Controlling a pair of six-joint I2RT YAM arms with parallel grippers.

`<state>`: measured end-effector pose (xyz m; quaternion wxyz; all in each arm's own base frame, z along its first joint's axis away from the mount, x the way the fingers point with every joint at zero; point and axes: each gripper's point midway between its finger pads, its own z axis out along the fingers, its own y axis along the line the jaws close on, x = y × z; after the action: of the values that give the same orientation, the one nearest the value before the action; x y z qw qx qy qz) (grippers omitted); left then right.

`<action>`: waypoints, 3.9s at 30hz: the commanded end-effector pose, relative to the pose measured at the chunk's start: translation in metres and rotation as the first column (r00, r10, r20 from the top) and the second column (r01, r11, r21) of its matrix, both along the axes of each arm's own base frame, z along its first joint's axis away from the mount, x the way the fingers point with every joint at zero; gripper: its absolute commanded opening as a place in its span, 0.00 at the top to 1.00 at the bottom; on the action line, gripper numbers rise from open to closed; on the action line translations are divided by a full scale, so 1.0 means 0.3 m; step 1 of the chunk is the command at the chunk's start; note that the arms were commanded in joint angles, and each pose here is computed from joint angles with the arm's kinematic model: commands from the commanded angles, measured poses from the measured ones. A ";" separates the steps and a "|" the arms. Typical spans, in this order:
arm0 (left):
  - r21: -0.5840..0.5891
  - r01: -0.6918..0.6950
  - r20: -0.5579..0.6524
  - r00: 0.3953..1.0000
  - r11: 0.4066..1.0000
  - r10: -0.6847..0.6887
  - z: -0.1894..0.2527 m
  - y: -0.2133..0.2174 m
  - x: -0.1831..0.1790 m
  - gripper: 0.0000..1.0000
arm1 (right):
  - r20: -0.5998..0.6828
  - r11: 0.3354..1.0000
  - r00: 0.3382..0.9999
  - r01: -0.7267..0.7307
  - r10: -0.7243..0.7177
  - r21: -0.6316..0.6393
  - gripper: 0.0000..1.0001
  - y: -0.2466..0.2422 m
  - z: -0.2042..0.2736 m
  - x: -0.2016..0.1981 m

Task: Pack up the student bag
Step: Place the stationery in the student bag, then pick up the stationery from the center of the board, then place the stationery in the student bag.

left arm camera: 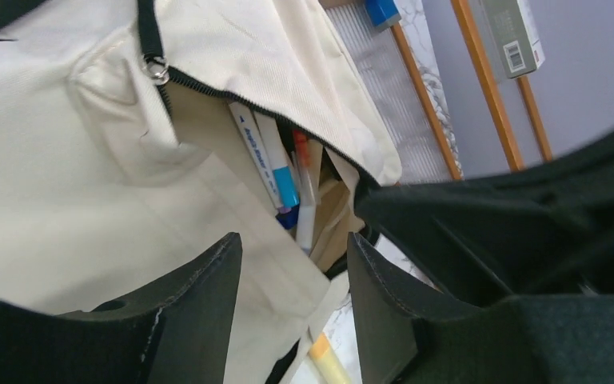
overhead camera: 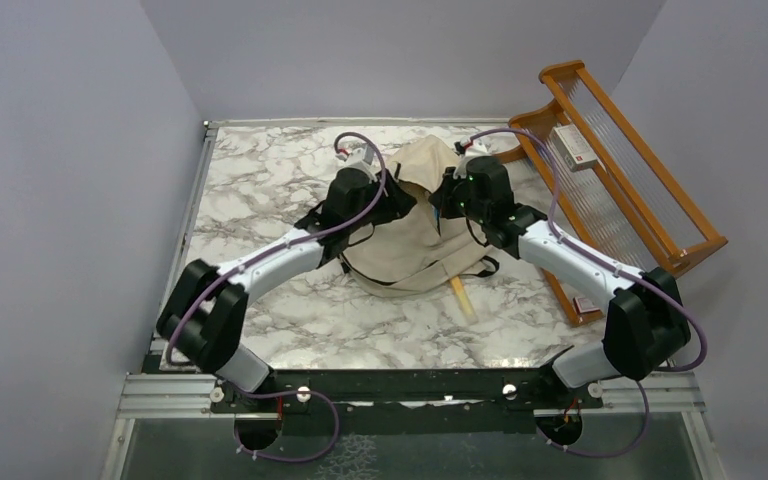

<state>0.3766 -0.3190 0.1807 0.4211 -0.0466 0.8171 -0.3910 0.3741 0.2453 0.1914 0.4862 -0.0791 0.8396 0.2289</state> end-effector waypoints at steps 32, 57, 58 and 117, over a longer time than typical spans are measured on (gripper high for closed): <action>0.516 0.104 -0.124 0.991 0.850 -0.047 -0.434 -0.426 -0.637 0.43 | 0.107 0.990 0.994 -0.009 0.024 -0.137 0.99 0.005 0.118 0.091; 0.749 0.229 -0.240 0.968 0.622 -0.068 -0.670 -0.165 -0.729 0.68 | 0.143 0.993 0.989 -0.003 0.020 -0.121 0.99 -0.004 0.145 0.081; 0.743 0.241 -0.243 0.966 0.625 -0.084 -0.664 -0.157 -0.736 0.70 | 0.143 0.993 0.989 -0.009 0.026 -0.118 0.99 -0.001 0.147 0.079; -0.113 0.118 -0.003 0.993 0.987 -0.119 0.018 -0.189 0.152 0.71 | 0.082 0.979 0.977 -0.201 0.199 0.020 1.00 0.090 0.140 -0.048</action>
<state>0.3974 -0.3599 0.1474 0.3490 -0.0351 0.8364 -0.4213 0.3691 0.2567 0.2078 0.4779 -0.1436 0.8331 0.2386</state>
